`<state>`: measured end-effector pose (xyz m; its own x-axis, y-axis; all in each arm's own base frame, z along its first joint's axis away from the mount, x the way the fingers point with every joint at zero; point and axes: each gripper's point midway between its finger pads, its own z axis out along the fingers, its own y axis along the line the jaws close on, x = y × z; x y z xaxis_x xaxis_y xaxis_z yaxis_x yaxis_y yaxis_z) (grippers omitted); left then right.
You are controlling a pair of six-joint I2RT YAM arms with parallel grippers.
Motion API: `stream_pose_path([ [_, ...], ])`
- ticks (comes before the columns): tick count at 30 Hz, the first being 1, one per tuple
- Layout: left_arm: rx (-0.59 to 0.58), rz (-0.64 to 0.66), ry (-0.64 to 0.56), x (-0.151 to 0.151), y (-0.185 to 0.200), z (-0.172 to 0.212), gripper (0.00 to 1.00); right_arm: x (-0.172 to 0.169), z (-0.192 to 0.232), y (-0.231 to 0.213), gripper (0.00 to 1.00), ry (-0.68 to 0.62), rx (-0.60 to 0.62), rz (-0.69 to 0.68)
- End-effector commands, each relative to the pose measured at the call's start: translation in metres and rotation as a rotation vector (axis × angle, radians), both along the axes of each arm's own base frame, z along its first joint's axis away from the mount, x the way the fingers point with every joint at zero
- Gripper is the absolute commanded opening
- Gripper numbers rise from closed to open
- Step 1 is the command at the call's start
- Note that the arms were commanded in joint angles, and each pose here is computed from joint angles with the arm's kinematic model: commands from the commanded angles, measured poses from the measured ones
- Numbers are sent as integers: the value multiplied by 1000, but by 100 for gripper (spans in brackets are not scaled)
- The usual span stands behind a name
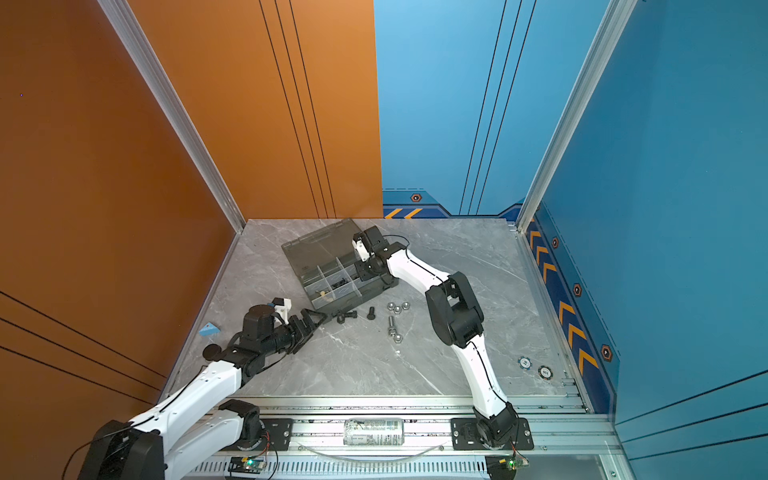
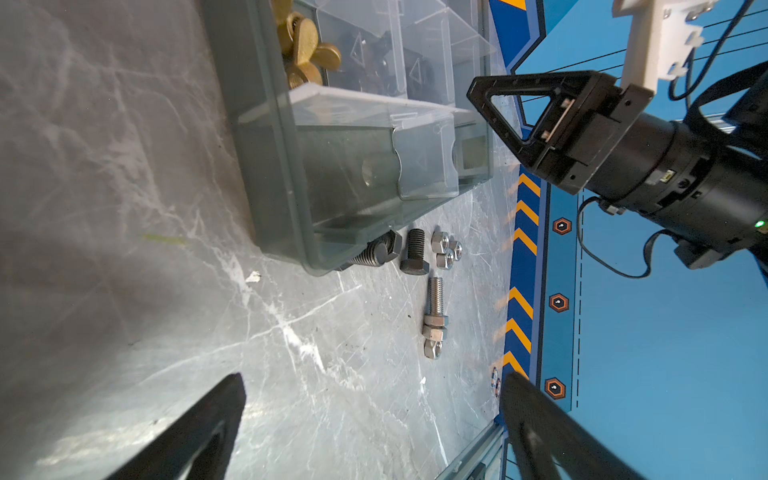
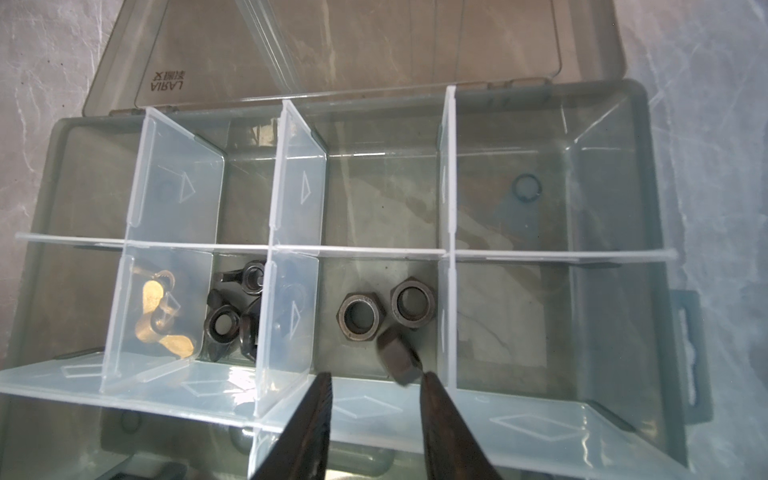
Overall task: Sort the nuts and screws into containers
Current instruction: 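Open the right gripper to drop the hex nut into the compartment, then move the open right gripper back to the pile above a silver hex nut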
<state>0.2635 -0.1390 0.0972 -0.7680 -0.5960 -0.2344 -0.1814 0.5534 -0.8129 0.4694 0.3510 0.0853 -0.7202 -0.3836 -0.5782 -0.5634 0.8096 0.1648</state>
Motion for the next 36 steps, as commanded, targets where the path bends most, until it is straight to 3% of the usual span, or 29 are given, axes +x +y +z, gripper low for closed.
stream_pose_path([
  [1,-2,1,13,-2,2,-3,98,1,20,-7,42,-19,-13,-13],
  [13,6,-5,8,0,1,3,98,-23,61,-43,44,-35,-45,-114],
  [21,2,-13,2,1,-1,6,98,-66,39,-94,46,74,-118,-250],
  [29,3,-16,-1,2,-2,7,98,-108,6,-125,48,177,-195,-284],
  [36,6,-15,7,1,-2,4,98,-117,-15,-155,49,198,-269,-346],
])
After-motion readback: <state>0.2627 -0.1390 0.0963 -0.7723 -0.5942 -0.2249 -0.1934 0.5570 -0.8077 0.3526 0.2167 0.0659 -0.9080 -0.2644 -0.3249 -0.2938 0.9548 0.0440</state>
